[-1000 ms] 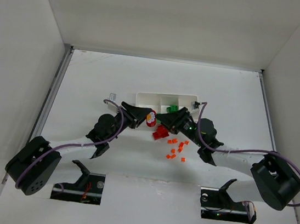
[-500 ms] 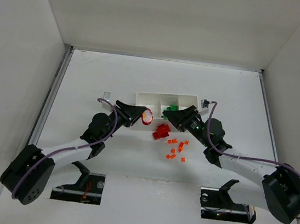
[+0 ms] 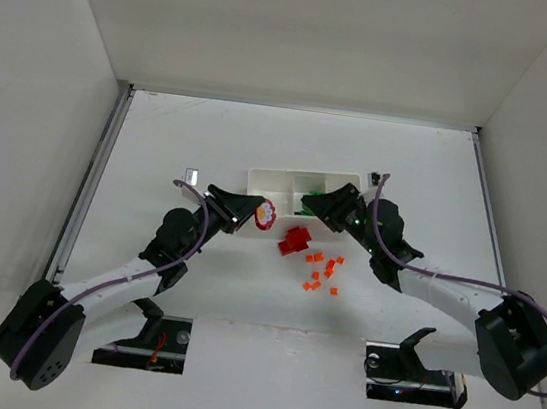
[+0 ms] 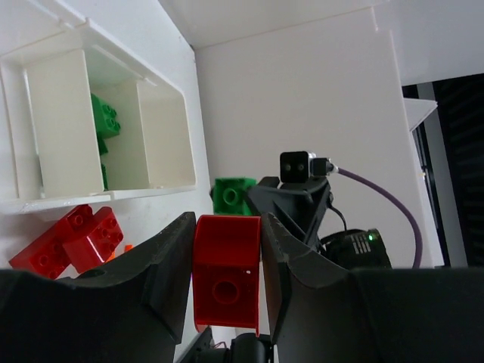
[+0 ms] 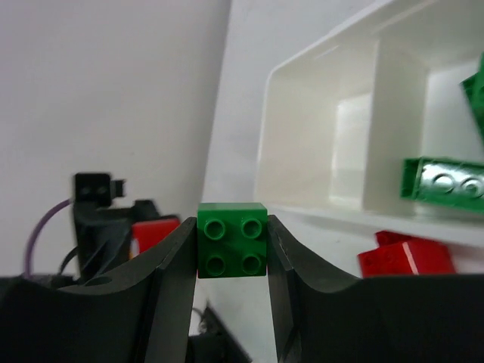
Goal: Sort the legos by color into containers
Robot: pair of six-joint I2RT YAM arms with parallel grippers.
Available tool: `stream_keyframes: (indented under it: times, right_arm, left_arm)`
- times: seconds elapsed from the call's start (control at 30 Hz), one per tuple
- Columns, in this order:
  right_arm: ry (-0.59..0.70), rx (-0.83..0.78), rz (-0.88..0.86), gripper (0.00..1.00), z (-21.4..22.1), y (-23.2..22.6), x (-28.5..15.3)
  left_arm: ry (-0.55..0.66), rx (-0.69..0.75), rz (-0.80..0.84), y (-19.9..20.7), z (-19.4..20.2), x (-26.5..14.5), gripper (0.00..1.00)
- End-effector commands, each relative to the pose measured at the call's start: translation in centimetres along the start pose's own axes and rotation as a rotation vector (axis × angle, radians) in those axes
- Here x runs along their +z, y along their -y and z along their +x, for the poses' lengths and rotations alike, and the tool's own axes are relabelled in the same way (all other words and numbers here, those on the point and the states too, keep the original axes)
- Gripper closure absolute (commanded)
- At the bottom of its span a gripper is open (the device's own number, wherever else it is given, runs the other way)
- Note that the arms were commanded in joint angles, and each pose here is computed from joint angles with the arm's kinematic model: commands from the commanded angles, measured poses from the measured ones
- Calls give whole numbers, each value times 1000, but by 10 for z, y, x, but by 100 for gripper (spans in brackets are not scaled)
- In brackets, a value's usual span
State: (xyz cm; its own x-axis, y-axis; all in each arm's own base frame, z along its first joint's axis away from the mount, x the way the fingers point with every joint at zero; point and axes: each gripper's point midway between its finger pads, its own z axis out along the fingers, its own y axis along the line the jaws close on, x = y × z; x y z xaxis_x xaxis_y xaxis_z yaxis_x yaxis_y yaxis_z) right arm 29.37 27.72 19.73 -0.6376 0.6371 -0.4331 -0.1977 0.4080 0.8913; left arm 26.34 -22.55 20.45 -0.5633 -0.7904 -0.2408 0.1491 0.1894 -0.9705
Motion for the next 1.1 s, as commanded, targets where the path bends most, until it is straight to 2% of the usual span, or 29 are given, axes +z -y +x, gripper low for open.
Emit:
stream_keyframes:
  times: [0.0, 0.17, 0.33, 0.57, 0.63, 0.77, 1.07]
  right_arm:
    - [53, -158, 127, 66, -24, 10, 17]
    - [40, -297, 305, 63, -33, 41, 36]
    - [51, -337, 350, 62, -42, 52, 48]
    - [28, -372, 403, 61, -40, 72, 58]
    - [34, -381, 421, 57, -41, 77, 58]
    - [41, -401, 445, 42, -43, 83, 60]
    - [56, -415, 420, 28, -47, 69, 56]
  left_arm:
    - [24, 61, 49, 20, -9, -2, 90]
    - [38, 148, 13, 23, -17, 0, 89]
    - [38, 222, -33, 23, -22, 9, 89]
    - [26, 252, -54, 20, -21, 20, 89]
    - [28, 253, -60, 19, -22, 21, 89]
    - [36, 259, -60, 22, -25, 22, 89]
    - [37, 297, -63, 32, -23, 27, 89]
